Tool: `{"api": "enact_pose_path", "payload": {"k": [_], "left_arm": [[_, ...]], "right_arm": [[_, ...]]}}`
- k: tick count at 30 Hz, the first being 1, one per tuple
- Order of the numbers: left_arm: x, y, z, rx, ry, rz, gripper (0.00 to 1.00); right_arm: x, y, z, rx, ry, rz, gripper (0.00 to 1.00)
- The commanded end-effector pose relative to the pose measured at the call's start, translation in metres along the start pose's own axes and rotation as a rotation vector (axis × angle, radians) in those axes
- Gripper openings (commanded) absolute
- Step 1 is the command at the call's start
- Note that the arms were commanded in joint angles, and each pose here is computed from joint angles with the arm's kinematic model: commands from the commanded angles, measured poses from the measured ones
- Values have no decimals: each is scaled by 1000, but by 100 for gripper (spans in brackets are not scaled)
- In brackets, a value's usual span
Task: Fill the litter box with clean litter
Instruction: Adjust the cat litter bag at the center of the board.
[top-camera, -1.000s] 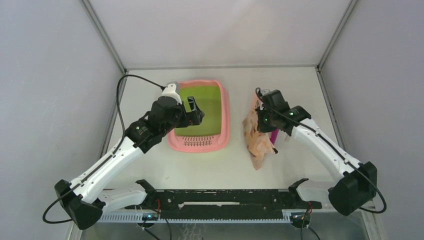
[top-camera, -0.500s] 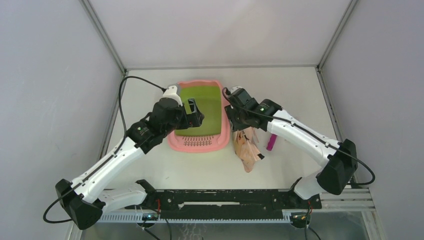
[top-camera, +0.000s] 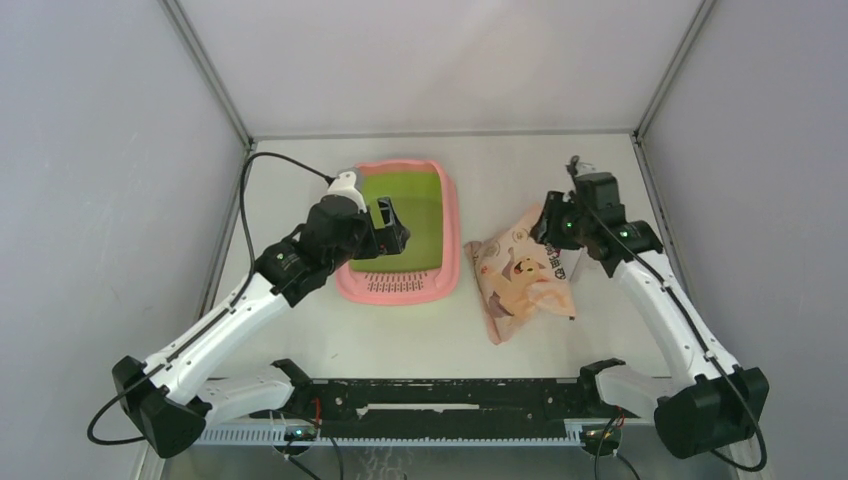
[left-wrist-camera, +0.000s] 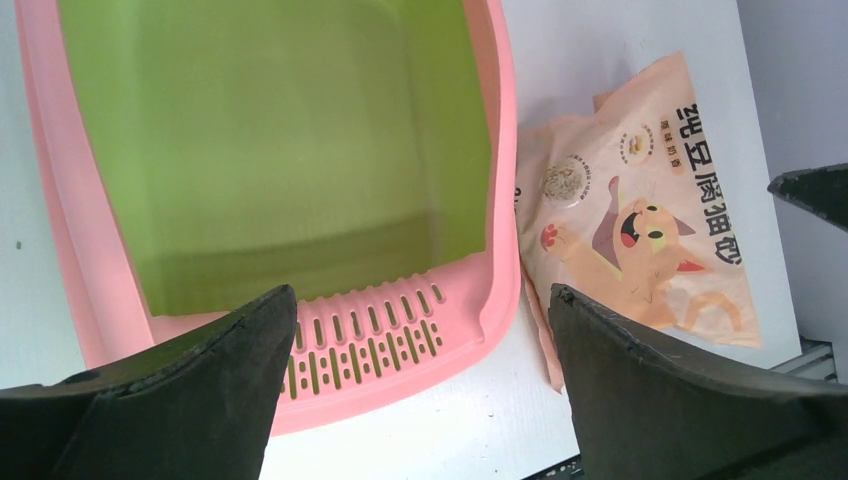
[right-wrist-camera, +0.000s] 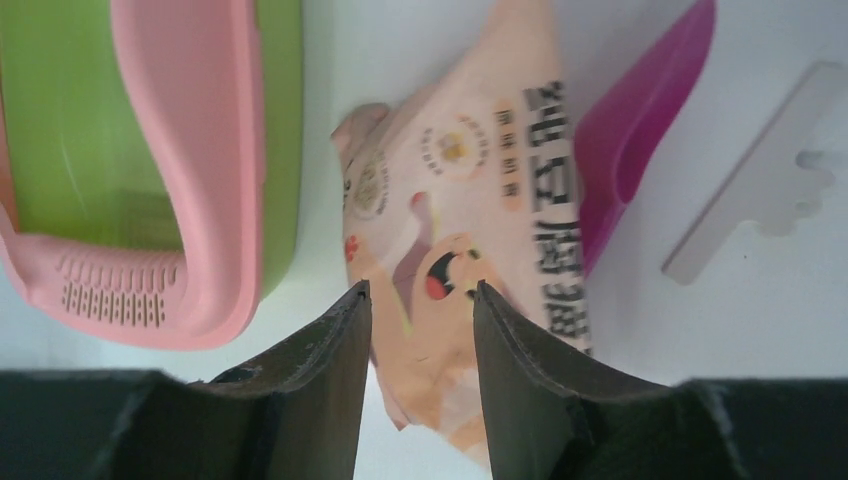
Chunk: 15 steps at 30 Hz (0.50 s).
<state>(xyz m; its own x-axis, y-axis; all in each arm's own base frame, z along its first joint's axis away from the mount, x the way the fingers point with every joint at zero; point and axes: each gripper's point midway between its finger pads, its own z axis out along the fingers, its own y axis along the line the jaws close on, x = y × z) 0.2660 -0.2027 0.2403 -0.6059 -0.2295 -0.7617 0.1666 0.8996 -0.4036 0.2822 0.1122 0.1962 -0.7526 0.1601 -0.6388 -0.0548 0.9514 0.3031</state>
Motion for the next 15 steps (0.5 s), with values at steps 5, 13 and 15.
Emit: {"api": "enact_pose_path", "payload": {"k": [5, 13, 15], "left_arm": [[1, -8, 5, 31, 3, -6, 100], [1, -10, 9, 31, 14, 3, 100], [2, -11, 12, 32, 18, 4, 100]], "right_arm": [[-3, -45, 21, -104, -55, 277, 50], [15, -108, 28, 22, -79, 422, 46], [18, -118, 28, 50, -81, 438, 44]]}}
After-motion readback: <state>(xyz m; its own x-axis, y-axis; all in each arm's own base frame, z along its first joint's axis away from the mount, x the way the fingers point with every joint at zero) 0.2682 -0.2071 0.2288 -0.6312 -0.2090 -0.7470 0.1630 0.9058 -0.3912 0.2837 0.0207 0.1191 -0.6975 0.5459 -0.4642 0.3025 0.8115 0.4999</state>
